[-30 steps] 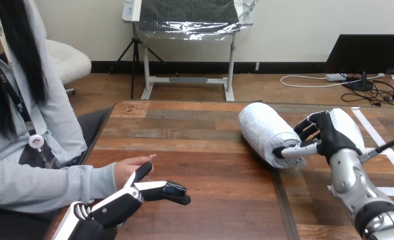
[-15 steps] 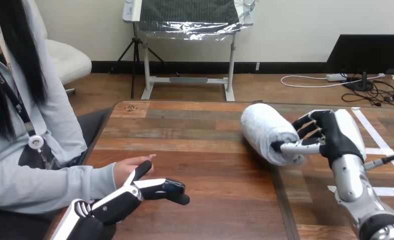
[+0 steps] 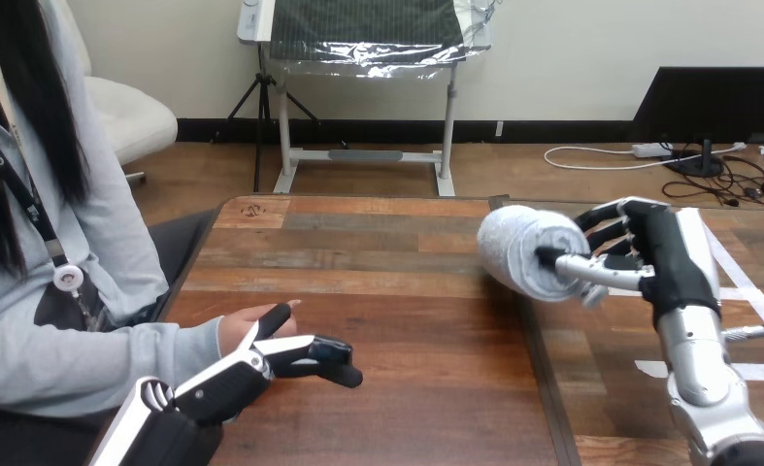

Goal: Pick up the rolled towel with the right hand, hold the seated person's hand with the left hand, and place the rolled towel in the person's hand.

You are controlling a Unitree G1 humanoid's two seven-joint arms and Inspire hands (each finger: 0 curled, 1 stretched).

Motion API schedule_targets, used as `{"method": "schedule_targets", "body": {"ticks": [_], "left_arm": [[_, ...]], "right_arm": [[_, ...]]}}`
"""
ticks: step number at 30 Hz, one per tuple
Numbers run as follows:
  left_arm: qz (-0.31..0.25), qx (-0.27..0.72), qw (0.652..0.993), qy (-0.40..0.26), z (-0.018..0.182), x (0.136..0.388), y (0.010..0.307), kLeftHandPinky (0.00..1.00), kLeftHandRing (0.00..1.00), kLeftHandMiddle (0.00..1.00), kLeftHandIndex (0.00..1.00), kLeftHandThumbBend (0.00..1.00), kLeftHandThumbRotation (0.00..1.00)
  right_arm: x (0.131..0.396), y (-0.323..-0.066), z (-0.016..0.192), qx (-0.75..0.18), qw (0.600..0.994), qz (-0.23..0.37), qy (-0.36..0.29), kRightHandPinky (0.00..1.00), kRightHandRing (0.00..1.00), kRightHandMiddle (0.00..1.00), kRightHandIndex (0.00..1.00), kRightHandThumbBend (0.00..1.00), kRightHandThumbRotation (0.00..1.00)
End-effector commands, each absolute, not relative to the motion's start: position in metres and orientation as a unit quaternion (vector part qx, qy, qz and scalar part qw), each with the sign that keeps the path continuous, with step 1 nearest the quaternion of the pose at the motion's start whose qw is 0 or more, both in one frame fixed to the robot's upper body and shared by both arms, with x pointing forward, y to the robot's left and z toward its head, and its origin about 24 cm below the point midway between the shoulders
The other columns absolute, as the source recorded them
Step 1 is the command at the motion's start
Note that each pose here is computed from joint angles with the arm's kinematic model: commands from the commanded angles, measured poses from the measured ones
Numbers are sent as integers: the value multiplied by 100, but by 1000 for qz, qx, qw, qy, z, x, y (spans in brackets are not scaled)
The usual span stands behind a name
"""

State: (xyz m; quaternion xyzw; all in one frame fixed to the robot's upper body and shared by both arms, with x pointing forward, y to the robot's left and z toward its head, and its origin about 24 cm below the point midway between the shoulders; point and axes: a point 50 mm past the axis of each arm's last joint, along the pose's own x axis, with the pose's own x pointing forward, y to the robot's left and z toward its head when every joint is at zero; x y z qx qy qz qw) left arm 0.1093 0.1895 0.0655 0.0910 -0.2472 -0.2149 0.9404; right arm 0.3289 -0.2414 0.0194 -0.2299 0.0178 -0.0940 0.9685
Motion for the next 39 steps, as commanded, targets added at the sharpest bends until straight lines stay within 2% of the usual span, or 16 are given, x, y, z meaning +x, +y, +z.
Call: {"method": "schedule_targets", "body": {"ticks": [1,20,39], "left_arm": [[-218,101,931,-275,73,122,192,98,73,69,73,87,52],[-214,111,932,-271,76,125,194,96,73,67,73,89,52],[-217,108,931,-272,76,124,195,94,72,67,74,86,51]], "right_arm": [[340,-244,57,-190,972,-109,-83,32,36,43,49,76,0],[318,-244,58,-133,973,-107,-153,32,37,44,48,74,0],[284,-246,40,-150,974,-108,-130,34,39,46,49,72,0]]}}
